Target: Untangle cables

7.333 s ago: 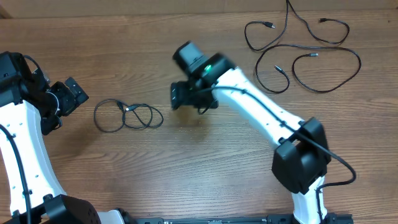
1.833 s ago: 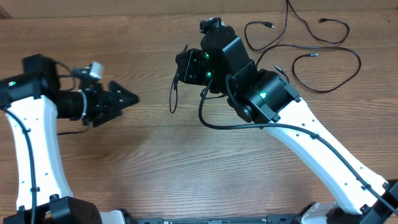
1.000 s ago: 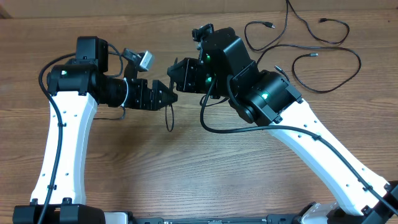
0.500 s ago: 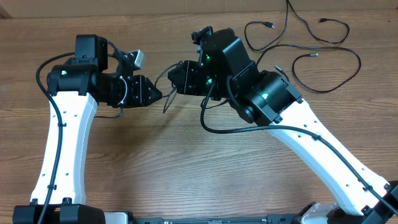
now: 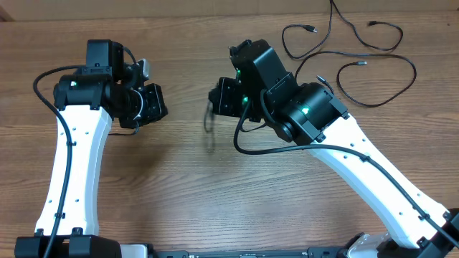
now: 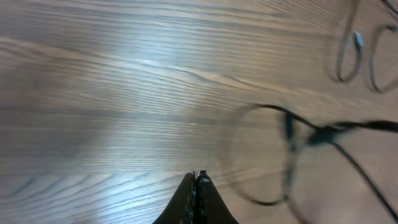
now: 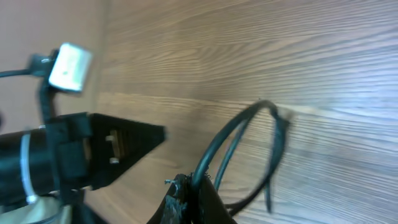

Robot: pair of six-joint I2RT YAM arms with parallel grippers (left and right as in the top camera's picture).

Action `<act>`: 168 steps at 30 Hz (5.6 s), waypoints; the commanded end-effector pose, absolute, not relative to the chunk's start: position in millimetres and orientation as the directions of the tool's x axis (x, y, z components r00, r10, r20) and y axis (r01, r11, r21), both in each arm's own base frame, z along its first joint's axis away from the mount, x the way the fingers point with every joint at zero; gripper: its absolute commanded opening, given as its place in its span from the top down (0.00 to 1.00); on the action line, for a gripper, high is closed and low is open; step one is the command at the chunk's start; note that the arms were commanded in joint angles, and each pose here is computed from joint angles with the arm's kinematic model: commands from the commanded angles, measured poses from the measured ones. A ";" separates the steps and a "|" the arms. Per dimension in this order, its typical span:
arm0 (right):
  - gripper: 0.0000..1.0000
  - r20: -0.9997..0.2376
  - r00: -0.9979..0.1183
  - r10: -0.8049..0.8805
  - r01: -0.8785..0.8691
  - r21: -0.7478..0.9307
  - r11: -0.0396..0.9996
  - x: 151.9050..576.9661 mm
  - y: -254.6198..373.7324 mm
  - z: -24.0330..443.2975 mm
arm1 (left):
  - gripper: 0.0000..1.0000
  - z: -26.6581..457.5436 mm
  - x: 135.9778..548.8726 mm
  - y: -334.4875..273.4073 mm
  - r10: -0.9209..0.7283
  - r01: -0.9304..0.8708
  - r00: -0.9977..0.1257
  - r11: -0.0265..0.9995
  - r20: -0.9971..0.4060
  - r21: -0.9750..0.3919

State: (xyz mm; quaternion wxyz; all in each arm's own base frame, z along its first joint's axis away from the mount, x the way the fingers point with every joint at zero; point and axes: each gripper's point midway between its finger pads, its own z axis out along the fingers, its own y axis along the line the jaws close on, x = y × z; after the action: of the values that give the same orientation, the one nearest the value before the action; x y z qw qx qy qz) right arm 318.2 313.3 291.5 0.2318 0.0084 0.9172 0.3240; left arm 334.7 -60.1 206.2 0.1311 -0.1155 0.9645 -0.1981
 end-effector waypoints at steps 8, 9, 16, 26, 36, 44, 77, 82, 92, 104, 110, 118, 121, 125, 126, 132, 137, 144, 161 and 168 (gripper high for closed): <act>0.96 -0.478 -0.855 0.199 -0.136 0.579 0.804 320.9 301.3 307.9 | 0.63 213.7 332.9 -74.4 -0.221 -0.100 -0.954 0.874 -0.205 -0.475; 0.96 -0.482 -0.853 0.202 -0.137 0.580 0.803 321.7 301.4 308.7 | 0.57 218.2 331.6 -83.5 -0.165 -0.029 -0.961 0.859 -0.223 -0.511; 0.96 -0.471 -0.861 0.193 -0.165 0.616 0.770 318.9 310.7 314.9 | 0.41 241.1 321.6 -119.3 0.013 0.224 -0.949 0.729 -0.315 -0.647; 0.96 -0.438 -0.886 0.149 -0.215 0.674 0.706 307.6 326.0 323.0 | 0.43 238.4 309.8 -156.0 0.167 0.367 -0.917 0.712 -0.363 -0.599; 0.96 -0.433 -0.890 0.145 -0.212 0.673 0.709 306.4 325.4 321.5 | 0.42 225.8 315.6 -147.0 0.118 0.279 -0.940 0.803 -0.319 -0.527; 0.96 -0.416 -0.901 0.125 -0.223 0.690 0.689 301.0 329.5 322.7 | 0.60 218.2 325.1 -131.7 0.043 0.186 -0.952 0.868 -0.302 -0.460; 0.96 -0.685 -0.689 0.238 0.183 0.154 0.971 346.6 193.8 288.2 | 0.96 197.8 330.5 -68.4 -0.296 -0.248 -0.923 0.946 -0.244 -0.210; 0.96 -0.720 -0.655 0.228 0.229 0.099 0.968 349.3 178.8 291.8 | 0.96 194.5 324.9 -49.3 -0.371 -0.350 -0.895 0.929 -0.247 -0.123; 0.96 -0.723 -0.637 0.268 0.316 0.073 0.946 359.7 146.1 290.8 | 0.96 192.8 316.8 -30.7 -0.438 -0.443 -0.862 0.895 -0.254 -0.041; 0.96 -0.526 -0.746 0.410 0.304 0.280 0.911 361.0 155.6 270.9 | 0.05 191.4 313.7 -37.6 -0.424 -0.416 -0.880 0.905 -0.212 -0.085; 0.96 -0.481 -0.774 0.412 0.249 0.367 0.896 361.5 176.8 274.2 | 0.02 195.5 319.4 -69.9 -0.268 -0.223 -0.944 0.948 -0.192 -0.227; 0.96 -0.489 -0.789 0.373 0.191 0.382 0.904 363.3 185.1 277.1 | 0.00 196.7 321.2 -74.1 -0.240 -0.189 -0.950 0.951 -0.199 -0.245; 0.96 -0.492 -0.786 0.375 0.194 0.379 0.905 363.8 184.1 277.2 | 0.01 197.0 320.3 -75.0 -0.235 -0.183 -0.952 0.951 -0.197 -0.249; 0.96 -0.511 -0.772 0.379 0.208 0.360 0.910 366.2 178.6 277.7 | 0.00 203.9 320.5 -83.8 -0.185 -0.119 -0.960 0.949 -0.210 -0.290; 0.96 -0.518 -0.766 0.380 0.213 0.353 0.911 367.0 176.7 277.9 | 0.01 206.8 320.4 -84.5 -0.185 -0.117 -0.959 0.948 -0.213 -0.296; 0.96 -0.557 -0.735 0.386 0.247 0.310 0.918 371.1 164.6 279.1 | 0.00 247.9 319.9 -86.1 -0.187 -0.085 -0.937 0.942 -0.296 -0.326; 0.96 -0.580 -0.715 0.391 0.272 0.284 0.919 374.1 155.3 280.2 | 0.00 292.3 311.3 -84.9 -0.193 -0.045 -0.895 0.936 -0.402 -0.350; 0.96 -0.575 -0.701 0.423 0.337 0.256 0.906 377.7 129.1 276.5 | 0.00 332.7 292.5 -81.2 -0.204 0.002 -0.830 0.930 -0.519 -0.368; 0.96 -0.507 -0.724 0.468 0.375 0.280 0.884 376.2 112.7 268.5 | 0.00 288.7 272.2 -93.5 -0.166 -0.050 -0.949 0.919 -0.268 -0.392; 0.96 -0.501 -0.729 0.467 0.371 0.284 0.884 375.4 114.1 268.0 | 0.00 310.6 256.4 -157.6 0.164 0.357 -0.926 0.676 -0.341 -0.644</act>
State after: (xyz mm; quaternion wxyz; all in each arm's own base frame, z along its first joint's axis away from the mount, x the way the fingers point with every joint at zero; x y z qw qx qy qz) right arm 379.0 116.1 252.5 0.2759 0.2253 0.9320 0.0672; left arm 269.9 -120.6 277.6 0.1038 0.0206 0.9610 -0.2556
